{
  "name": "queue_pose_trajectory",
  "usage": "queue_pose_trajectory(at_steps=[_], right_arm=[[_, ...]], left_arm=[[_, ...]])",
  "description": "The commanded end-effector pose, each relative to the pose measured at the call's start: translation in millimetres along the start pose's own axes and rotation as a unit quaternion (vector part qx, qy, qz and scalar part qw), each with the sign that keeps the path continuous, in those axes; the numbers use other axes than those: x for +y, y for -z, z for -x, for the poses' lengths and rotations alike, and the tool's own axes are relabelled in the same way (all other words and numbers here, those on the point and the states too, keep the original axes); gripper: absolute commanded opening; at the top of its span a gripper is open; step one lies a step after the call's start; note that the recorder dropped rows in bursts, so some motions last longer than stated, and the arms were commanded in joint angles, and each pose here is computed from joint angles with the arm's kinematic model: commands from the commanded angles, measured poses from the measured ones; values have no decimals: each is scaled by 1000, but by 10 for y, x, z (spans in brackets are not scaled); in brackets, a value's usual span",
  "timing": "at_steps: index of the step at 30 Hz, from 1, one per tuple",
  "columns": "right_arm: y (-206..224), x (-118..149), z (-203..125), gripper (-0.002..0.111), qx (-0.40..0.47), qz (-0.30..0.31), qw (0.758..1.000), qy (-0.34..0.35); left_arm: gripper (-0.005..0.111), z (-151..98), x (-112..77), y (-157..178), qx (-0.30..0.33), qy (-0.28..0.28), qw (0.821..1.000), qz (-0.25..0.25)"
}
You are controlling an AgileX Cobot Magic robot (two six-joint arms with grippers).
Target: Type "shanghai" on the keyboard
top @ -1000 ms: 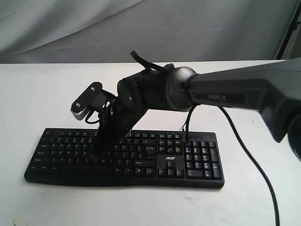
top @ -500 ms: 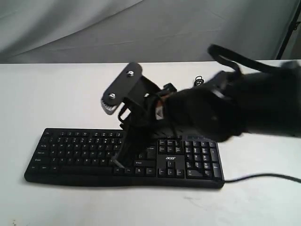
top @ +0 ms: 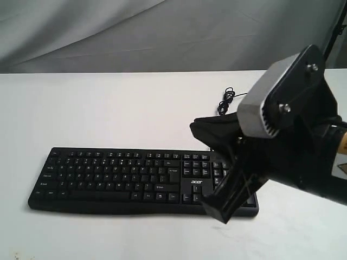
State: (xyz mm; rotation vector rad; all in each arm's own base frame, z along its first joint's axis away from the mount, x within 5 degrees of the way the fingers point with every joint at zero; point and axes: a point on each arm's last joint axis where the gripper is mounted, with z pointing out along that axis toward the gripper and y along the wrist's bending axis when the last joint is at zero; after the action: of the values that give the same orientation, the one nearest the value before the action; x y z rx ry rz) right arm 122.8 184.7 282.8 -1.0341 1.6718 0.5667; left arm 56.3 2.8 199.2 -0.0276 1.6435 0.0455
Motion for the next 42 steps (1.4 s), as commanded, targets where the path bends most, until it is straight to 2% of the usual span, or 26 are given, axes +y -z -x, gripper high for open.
queue_pose_trajectory(at_steps=[1, 7, 13, 18, 24, 30, 35, 42], right_arm=[[20, -13, 53, 0, -32, -9, 999, 25], [32, -86, 136, 0, -80, -36, 996, 2], [343, -572, 107, 0, -81, -140, 980, -116], [866, -794, 34, 0, -74, -238, 961, -116], [1402, -749, -227, 0, -103, -359, 923, -96], [1626, -578, -677, 0, -107, -456, 878, -100], [1593, -464, -1071, 0, -111, -480, 857, -149], [1503, -354, -1445, 0, -132, -476, 843, -214]], left_arm=[[0, 0, -4, 1, -3, 2, 1000, -3], [0, 0, -4, 1, -3, 2, 1000, -3], [0, 0, -4, 1, -3, 2, 1000, -3], [0, 0, -4, 1, -3, 2, 1000, -3], [0, 0, -4, 1, -3, 2, 1000, -3], [0, 0, -4, 1, -3, 2, 1000, -3], [0, 0, -4, 1, -3, 2, 1000, -3], [0, 0, -4, 1, -3, 2, 1000, -3]])
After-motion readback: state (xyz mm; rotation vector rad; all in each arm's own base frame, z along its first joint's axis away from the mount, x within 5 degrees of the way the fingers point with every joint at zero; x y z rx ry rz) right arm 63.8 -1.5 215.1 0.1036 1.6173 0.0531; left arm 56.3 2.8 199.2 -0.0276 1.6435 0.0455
